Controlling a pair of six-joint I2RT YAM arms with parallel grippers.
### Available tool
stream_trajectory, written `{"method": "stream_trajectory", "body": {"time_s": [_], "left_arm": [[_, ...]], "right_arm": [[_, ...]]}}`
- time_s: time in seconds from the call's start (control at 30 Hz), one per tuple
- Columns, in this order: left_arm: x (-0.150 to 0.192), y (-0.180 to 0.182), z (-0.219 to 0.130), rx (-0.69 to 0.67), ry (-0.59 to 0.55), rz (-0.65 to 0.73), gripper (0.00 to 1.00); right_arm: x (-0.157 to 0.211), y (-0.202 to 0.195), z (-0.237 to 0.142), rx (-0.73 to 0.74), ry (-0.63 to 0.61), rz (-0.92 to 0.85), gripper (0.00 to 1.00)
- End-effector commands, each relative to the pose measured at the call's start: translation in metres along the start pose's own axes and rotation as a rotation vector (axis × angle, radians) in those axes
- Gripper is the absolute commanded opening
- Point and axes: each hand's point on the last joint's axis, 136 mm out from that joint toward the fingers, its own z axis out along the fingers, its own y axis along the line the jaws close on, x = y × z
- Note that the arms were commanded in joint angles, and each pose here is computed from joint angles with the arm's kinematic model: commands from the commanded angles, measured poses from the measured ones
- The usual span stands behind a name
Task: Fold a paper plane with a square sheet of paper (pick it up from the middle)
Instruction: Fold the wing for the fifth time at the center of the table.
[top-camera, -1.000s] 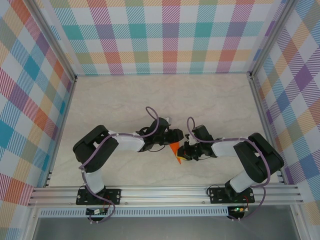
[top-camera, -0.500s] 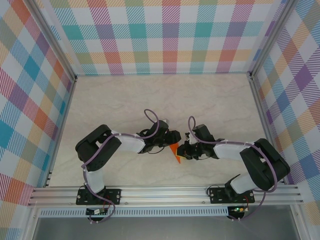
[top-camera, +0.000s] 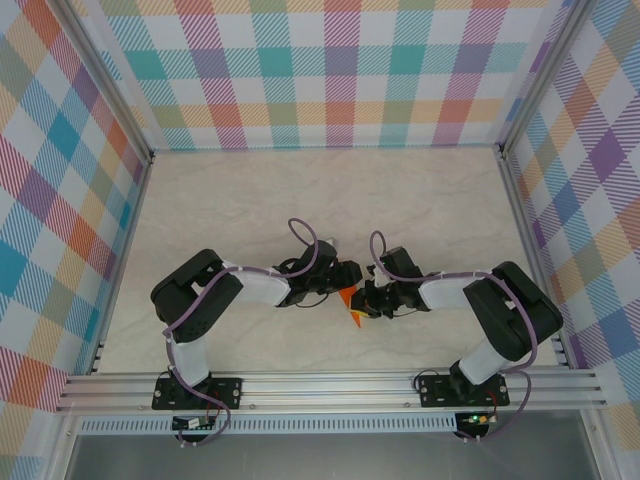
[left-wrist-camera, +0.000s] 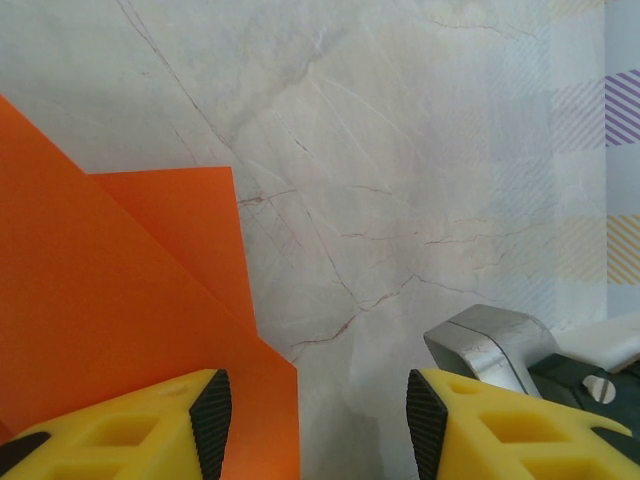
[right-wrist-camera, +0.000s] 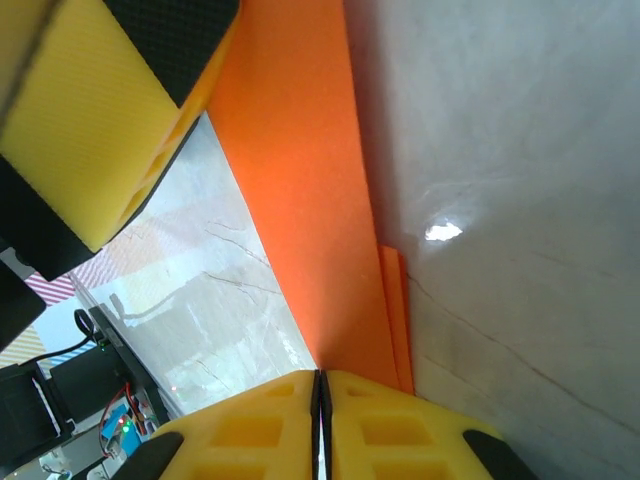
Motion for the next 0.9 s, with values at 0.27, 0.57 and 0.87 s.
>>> {"method": "stream_trajectory", "body": {"time_s": [0.27, 0.57, 0.87], "left_arm": [[-0.023, 0.024, -0.011, -0.037, -0.034, 0.026, 0.53], [-0.047, 0.038, -0.020, -0.048, -0.061, 0.045, 0.53], [-0.060, 0.043, -0.022, -0.044, -0.074, 0.045, 0.53]], "right_arm": [[0.029, -0.047, 0.011, 0.108, 0.079, 0.057, 0.07], [0.029, -0.043, 0.011, 0.089, 0.081, 0.053, 0.06], [0.028, -0.039, 0.009, 0.077, 0.079, 0.053, 0.06]]}}
